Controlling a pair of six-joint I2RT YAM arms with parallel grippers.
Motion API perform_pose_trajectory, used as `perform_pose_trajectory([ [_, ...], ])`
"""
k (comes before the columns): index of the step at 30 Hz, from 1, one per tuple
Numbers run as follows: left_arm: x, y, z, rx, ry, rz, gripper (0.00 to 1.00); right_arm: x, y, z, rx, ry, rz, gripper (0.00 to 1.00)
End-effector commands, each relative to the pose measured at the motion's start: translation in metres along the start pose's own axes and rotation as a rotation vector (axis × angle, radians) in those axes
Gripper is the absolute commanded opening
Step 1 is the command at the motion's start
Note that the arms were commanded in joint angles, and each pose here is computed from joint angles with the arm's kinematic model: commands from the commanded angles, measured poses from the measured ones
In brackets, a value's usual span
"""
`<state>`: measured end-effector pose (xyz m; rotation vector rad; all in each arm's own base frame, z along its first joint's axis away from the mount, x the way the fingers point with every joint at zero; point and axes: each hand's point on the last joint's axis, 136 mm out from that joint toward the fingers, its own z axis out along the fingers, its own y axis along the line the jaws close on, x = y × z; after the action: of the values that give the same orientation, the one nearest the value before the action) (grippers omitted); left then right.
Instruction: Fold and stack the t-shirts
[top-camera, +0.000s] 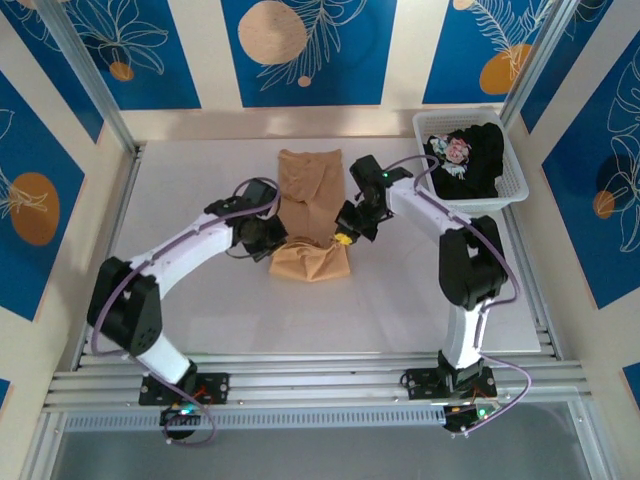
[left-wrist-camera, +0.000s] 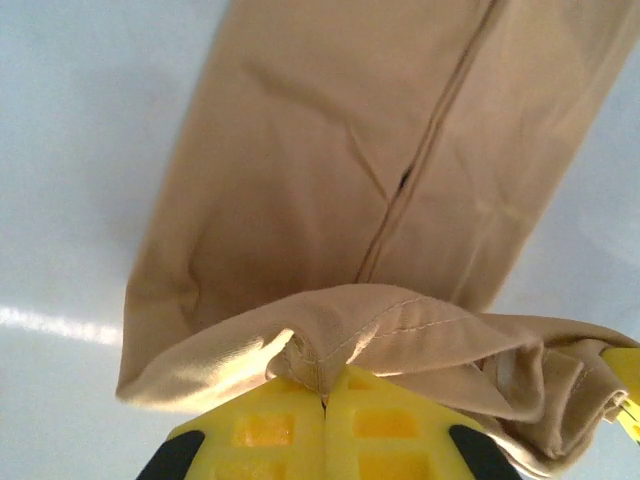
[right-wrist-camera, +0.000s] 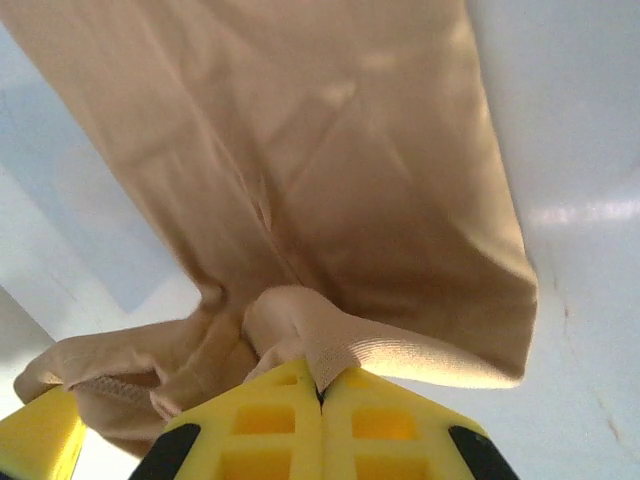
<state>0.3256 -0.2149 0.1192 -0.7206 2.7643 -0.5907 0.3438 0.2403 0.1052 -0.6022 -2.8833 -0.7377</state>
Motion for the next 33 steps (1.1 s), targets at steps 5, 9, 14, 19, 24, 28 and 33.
perform_pose_trajectory([
  [5, -0.065, -0.016, 0.036, -0.005, -0.046, -0.004, 0.00, -0.060, 0.009, 0.016, -0.006, 0.004, 0.036, 0.00],
  [9, -0.085, -0.026, 0.057, 0.013, -0.028, 0.000, 0.00, -0.085, 0.015, 0.026, -0.004, 0.010, 0.039, 0.00],
  [14, -0.106, -0.042, 0.073, 0.061, -0.019, 0.043, 0.06, -0.108, 0.019, 0.029, -0.020, -0.003, 0.022, 0.24],
  [19, -0.108, -0.039, 0.057, 0.042, -0.037, 0.115, 0.53, -0.117, 0.021, 0.004, -0.039, -0.065, -0.033, 0.53],
  [24, -0.072, 0.005, 0.029, 0.003, -0.029, 0.075, 0.57, -0.094, 0.006, -0.020, -0.025, -0.112, -0.058, 0.59],
  [28, -0.026, 0.047, 0.029, 0.010, 0.042, -0.053, 0.56, -0.051, -0.017, -0.011, -0.019, -0.081, -0.036, 0.60],
  [33, 0.013, 0.060, 0.048, 0.060, 0.141, -0.172, 0.50, -0.003, -0.033, 0.018, -0.027, -0.020, -0.032, 0.60],
])
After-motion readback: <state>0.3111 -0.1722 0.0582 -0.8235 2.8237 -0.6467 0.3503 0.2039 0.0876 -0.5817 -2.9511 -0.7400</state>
